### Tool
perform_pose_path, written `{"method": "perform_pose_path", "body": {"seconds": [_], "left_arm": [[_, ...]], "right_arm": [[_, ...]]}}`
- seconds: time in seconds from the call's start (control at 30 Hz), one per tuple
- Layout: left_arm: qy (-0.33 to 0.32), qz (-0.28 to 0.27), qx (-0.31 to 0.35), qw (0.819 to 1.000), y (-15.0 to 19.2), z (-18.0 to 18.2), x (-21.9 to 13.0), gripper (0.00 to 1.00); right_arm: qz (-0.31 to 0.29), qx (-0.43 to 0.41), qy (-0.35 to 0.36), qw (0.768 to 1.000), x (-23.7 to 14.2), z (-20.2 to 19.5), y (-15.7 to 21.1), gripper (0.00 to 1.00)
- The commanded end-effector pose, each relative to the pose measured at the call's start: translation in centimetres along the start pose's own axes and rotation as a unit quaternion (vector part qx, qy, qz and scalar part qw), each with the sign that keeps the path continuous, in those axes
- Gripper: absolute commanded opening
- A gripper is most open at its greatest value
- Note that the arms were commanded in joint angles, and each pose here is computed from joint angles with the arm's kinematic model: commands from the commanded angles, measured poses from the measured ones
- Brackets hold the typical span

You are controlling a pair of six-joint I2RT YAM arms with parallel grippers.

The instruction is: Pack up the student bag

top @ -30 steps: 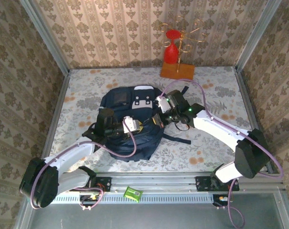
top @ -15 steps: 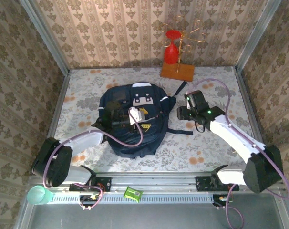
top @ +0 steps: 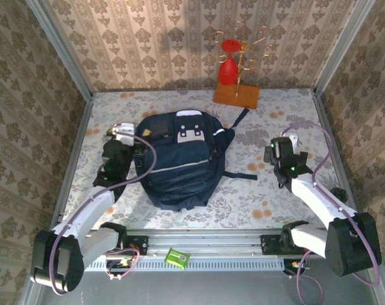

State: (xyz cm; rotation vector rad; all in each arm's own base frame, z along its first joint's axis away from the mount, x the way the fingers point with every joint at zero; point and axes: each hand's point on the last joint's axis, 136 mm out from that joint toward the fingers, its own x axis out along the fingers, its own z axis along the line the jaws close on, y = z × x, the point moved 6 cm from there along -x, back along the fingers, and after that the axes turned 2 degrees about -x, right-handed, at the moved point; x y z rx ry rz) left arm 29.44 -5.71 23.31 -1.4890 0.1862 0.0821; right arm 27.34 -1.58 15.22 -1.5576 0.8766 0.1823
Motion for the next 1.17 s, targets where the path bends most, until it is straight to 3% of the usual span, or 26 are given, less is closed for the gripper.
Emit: {"method": "perform_pose_path", "body": {"seconds": [0.0, 0.13, 0.33, 0.47, 0.63, 1.13], "left_arm": [[-0.086, 0.035, -0.020, 0.995, 3.0, 3.3, 0.2, 1.00], [-0.093, 0.068, -0.007, 0.993, 4.9, 4.2, 1.6, 1.00], [-0.054, 0.057, 0.045, 0.996, 7.2, 3.2, 4.2, 1.00], [-0.042, 0.072, 0.030, 0.996, 8.8, 3.6, 5.3, 1.00], [-0.041, 0.067, 0.012, 0.997, 11.0, 4.2, 6.1, 1.00], [-0.058, 0.078, 0.004, 0.995, 11.1, 4.7, 6.4, 1.00]], "right_arm": [[-0.080, 0.032, 0.001, 0.996, 1.2, -0.4, -0.9, 1.00], [-0.085, 0.038, -0.030, 0.995, 2.4, 0.1, -0.7, 1.00], [-0.151, 0.050, -0.100, 0.982, 3.1, 1.3, -2.1, 1.00], [-0.178, 0.057, -0.126, 0.974, 4.2, 1.7, -2.6, 1.00], [-0.179, 0.043, -0.156, 0.970, 6.4, 3.1, -1.4, 1.00], [-0.160, 0.006, -0.165, 0.973, 6.3, 4.3, -1.5, 1.00]]}}
